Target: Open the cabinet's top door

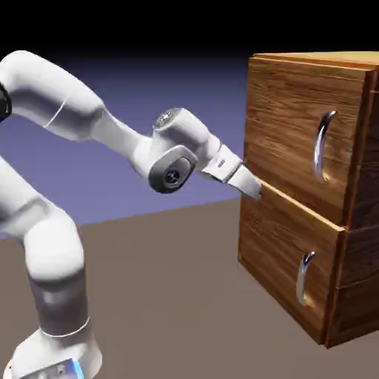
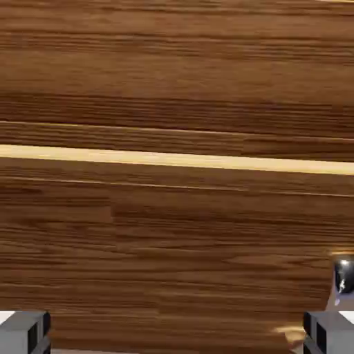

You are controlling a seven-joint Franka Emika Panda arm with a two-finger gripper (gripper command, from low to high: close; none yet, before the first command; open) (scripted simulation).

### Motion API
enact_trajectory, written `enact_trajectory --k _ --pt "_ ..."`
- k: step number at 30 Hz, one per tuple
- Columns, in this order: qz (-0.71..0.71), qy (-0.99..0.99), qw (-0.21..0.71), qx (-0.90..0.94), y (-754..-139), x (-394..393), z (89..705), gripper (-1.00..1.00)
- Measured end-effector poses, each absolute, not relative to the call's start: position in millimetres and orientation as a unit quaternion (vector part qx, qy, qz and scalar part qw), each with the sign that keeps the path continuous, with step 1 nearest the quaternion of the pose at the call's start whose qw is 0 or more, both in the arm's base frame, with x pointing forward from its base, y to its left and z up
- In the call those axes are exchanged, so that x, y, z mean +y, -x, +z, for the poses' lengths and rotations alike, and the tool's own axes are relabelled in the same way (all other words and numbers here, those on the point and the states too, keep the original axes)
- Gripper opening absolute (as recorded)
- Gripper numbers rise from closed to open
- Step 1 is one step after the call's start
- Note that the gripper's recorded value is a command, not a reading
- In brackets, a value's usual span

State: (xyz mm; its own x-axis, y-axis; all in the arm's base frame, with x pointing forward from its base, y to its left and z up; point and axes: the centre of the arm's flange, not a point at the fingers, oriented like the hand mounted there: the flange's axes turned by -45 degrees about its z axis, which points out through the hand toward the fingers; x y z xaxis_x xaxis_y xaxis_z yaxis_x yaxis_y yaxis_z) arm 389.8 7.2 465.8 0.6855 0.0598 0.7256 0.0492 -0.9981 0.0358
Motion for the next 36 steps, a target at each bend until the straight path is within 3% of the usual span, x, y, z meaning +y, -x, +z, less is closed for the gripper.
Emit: enact_trajectory --k 19,36 --pt "0.512 -0.857 0.014 0.062 -376 20 561 1.00" --pt "0.607 -0.793 0.013 0.053 -364 -18 592 1.00"
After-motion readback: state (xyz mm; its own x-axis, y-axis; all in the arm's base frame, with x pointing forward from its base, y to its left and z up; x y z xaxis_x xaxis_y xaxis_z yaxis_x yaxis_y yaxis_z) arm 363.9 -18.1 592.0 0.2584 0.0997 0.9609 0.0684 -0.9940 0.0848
